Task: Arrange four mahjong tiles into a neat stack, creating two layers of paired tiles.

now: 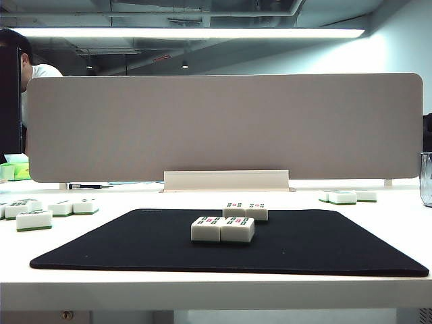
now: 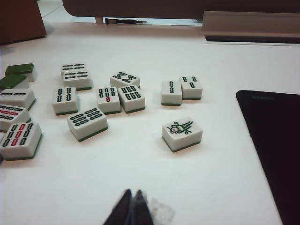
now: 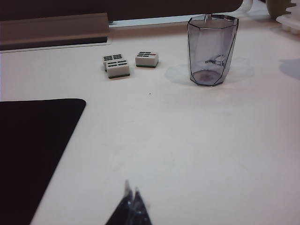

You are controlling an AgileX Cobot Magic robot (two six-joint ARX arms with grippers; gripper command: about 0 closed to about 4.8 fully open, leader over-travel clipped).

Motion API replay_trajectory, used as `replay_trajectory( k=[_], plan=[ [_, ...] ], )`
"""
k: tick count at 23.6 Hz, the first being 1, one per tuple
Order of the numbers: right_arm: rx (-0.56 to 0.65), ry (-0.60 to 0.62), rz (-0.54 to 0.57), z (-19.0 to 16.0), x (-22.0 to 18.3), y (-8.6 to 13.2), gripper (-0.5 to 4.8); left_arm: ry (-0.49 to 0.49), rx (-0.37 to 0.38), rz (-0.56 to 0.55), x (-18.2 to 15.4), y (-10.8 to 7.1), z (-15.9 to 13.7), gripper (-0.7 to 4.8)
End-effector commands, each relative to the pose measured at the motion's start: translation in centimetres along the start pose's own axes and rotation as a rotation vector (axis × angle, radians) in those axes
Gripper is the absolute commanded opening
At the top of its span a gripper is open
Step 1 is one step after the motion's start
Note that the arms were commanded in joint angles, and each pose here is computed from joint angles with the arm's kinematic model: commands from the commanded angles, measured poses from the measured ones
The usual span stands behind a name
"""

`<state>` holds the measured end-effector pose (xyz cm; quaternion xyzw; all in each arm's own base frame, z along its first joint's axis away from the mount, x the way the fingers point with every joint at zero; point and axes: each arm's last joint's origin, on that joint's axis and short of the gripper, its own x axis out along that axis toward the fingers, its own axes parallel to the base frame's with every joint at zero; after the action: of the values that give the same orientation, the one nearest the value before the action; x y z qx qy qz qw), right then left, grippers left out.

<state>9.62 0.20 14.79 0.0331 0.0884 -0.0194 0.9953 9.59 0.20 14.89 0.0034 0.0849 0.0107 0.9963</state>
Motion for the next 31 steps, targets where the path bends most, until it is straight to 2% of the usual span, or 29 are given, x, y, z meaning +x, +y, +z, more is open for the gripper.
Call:
replay_trajectory(
  k=[1, 4, 7, 20, 26, 31],
  plan=[
    [-0.003, -0.003, 0.001, 0.0, 0.0, 0.0, -0.01, 0.013, -0.001, -0.007, 0.0, 0.0, -0.2, -0.06],
    [-0.003, -0.003, 0.002, 0.0, 0.0, 0.0, -0.01, 0.013, -0.005, -0.008, 0.0, 0.0, -0.2, -0.06],
    [-0.003, -0.003, 0.003, 0.0, 0.0, 0.0, -0.01, 0.013, -0.054, -0.007, 0.0, 0.0, -0.2, -0.06],
    [-0.002, -0.01, 0.014, 0.4, -0.2, 0.1, -0.01, 0.014, -0.048, 0.002, 0.0, 0.0, -0.2, -0.06],
    [0.005, -0.058, 0.019, 3.0, -1.3, 0.2, -0.01, 0.014, -0.049, 0.0, 0.0, 0.0, -0.2, -0.06],
    [0.007, -0.132, 0.073, 6.5, -3.3, 0.4, -0.01, 0.014, -0.049, 0.0, 0.0, 0.0, -0.2, -0.06]
  ],
)
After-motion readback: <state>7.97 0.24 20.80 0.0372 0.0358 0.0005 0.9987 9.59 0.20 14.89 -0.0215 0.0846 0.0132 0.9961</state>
